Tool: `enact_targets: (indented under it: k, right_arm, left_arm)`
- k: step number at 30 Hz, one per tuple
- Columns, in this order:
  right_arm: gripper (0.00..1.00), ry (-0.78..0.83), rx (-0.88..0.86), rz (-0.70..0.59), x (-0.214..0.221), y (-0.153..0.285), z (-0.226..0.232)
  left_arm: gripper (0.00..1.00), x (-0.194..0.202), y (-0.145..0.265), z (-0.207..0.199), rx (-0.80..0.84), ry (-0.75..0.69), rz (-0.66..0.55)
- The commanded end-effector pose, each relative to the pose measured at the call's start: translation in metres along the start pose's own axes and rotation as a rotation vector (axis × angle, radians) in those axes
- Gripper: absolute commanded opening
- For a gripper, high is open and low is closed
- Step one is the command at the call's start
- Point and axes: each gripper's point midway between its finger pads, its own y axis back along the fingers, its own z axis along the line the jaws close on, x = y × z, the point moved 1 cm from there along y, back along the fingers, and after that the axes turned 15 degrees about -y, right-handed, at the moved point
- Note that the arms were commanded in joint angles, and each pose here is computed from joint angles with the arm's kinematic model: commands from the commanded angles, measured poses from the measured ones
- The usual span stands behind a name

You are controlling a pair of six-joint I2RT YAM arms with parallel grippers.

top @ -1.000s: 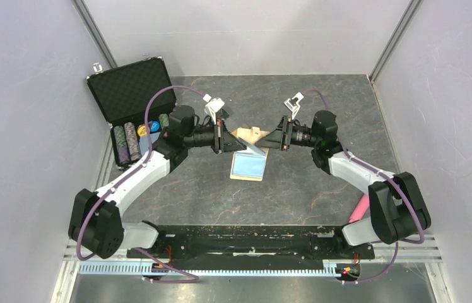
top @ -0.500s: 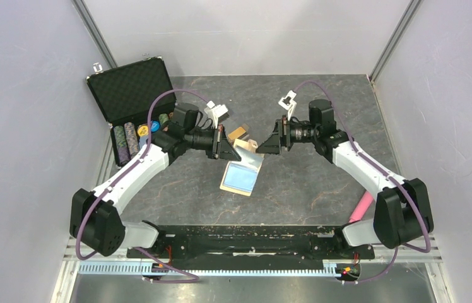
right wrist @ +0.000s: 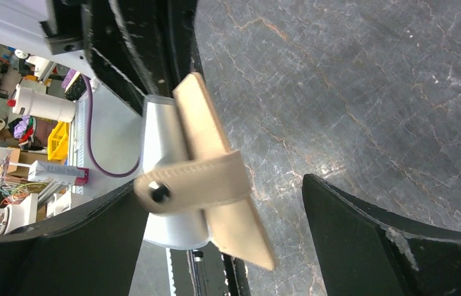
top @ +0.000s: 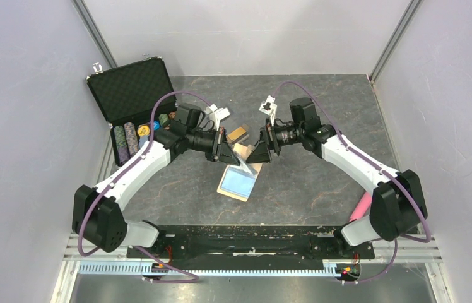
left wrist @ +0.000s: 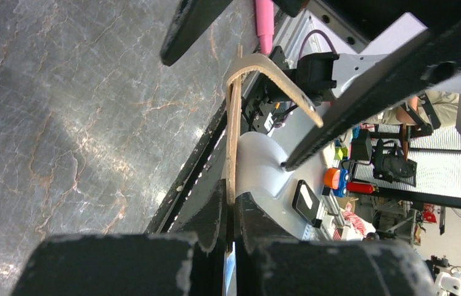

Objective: Put the credit cards into the card holder
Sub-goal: Open the card holder.

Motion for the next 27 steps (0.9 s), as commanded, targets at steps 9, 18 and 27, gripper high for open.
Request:
enact_targets:
  k: [9, 18, 27]
  right_arm:
    - [0.94, 0.072, -0.066, 0.060, -0.002, -0.011, 0.023]
    - [0.71, 0.067, 0.100, 0.130, 0.006, -0.031, -0.007]
    - [0.09, 0.105, 0.087, 0.140, 0.000, -0.036, -0.010]
  left_arm:
    - [0.02, 0.001, -0.001, 0.012, -0.066, 0.010, 0.062]
    - [0.02, -0.001, -0.002, 0.005, -0.033, -0.013, 0.063]
    - [0.02, 0.003, 0.001, -0.015, 0.070, -0.098, 0.063]
